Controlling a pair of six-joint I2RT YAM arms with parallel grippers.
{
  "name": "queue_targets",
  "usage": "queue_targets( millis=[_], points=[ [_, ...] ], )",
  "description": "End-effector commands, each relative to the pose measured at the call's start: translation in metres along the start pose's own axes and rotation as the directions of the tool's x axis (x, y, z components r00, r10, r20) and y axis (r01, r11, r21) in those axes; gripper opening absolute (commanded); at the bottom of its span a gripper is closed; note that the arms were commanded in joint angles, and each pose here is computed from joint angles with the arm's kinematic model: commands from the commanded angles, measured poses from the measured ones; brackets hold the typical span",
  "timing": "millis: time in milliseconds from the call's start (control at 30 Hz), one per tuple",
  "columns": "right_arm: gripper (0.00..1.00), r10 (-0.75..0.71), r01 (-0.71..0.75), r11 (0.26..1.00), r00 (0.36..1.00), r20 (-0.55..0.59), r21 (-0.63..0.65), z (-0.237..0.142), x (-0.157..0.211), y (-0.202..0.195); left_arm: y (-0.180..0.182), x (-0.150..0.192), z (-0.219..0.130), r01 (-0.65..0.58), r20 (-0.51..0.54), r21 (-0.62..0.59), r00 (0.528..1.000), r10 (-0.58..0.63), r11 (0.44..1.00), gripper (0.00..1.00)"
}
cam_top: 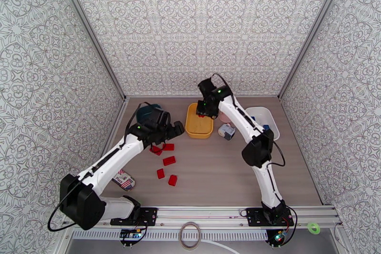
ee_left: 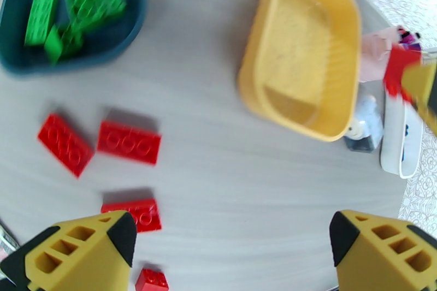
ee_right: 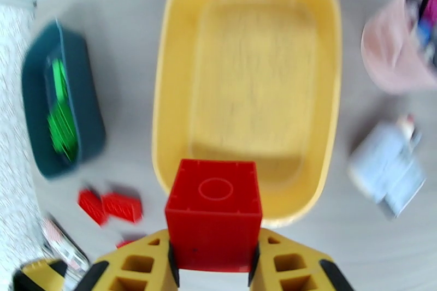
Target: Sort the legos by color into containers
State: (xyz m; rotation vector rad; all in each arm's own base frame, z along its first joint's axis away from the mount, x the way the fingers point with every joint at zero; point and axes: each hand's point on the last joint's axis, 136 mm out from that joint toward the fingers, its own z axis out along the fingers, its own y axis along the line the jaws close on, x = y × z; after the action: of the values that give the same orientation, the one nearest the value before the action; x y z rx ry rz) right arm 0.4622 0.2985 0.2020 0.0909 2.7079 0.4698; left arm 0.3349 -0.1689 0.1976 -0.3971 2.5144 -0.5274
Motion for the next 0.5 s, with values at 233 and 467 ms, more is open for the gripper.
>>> queue_targets(
  millis=[233,467],
  points=[
    [0.55,-0.006,0.003,0.999,0.996,-0.094,-0.036,0.025,0.001,-0.015,0.0,0.012,-0.012,-0.109,-0.021,-0.049,0.994,0.108,0.993,0.99],
    [0.59,-0.047,0.043,0.998,0.995,-0.088,-0.044,0.008,0.007,-0.015,0.022,0.052,-0.011,-0.109,-0.076,-0.1,0.992,0.102,0.989,0.99]
  ],
)
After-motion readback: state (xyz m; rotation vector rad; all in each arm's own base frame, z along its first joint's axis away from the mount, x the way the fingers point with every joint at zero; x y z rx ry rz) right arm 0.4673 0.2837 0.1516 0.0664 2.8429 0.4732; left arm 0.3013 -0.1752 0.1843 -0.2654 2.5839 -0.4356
